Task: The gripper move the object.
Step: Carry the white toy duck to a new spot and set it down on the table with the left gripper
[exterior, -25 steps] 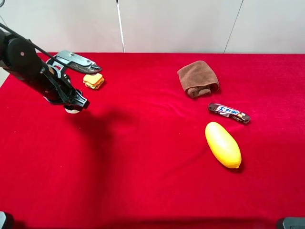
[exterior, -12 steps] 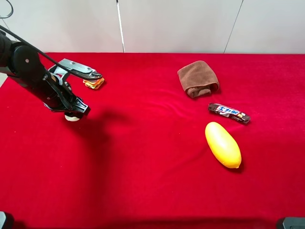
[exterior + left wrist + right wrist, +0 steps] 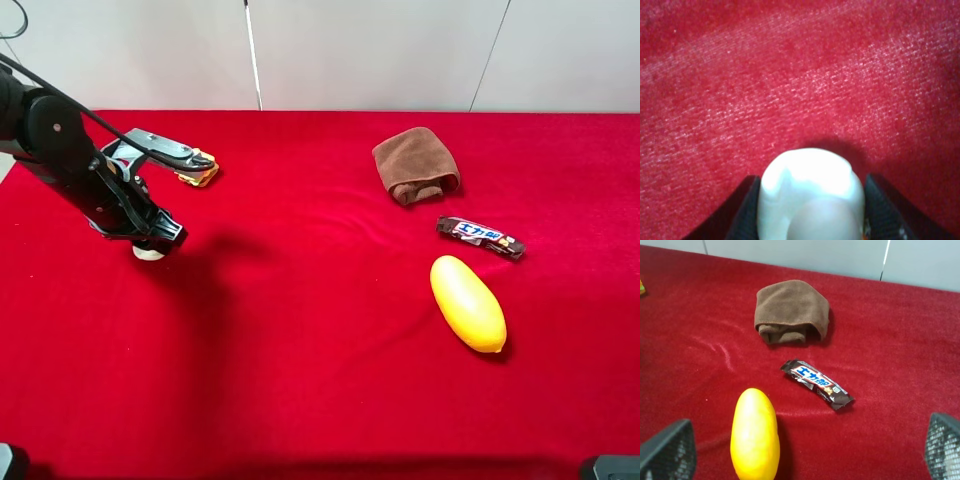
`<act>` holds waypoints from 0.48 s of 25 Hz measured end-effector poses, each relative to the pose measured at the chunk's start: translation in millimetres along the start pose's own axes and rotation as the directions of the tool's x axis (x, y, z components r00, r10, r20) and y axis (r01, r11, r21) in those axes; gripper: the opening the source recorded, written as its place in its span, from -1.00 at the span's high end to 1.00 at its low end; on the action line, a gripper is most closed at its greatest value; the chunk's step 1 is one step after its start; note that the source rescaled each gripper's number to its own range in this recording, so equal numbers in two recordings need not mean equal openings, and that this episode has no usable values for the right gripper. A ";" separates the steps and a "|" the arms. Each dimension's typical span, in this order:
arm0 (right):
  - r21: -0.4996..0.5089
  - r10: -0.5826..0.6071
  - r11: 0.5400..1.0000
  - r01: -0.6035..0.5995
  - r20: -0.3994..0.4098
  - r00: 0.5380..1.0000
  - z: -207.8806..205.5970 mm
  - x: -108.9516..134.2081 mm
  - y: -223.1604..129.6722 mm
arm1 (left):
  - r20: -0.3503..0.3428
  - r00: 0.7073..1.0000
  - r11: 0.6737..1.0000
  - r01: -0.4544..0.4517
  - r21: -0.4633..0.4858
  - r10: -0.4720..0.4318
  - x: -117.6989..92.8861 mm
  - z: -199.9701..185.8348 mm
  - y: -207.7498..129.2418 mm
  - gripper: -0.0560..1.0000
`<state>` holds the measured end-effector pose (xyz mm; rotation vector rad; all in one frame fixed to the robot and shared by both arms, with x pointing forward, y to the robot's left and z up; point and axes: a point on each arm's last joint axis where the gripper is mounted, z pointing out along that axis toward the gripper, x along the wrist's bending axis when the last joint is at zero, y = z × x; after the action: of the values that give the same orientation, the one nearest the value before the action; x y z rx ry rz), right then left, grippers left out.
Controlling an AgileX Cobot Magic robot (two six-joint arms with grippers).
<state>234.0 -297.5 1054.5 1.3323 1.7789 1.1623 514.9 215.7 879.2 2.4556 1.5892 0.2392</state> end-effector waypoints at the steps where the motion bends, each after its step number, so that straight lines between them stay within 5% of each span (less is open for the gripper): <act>1: 0.000 0.000 1.000 0.000 0.000 1.000 0.0 0.0 0.0 | 0.000 1.000 1.000 0.000 0.003 0.000 0.0 0.0 -0.2 0.89; 12: -0.001 0.000 1.000 0.000 0.000 1.000 0.0 0.0 0.1 | 0.000 1.000 1.000 0.001 0.002 -0.001 0.0 0.0 -0.2 0.89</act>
<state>234.1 -297.5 1054.6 1.3317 1.7781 1.1630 514.7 215.7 879.1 2.4561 1.5915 0.2372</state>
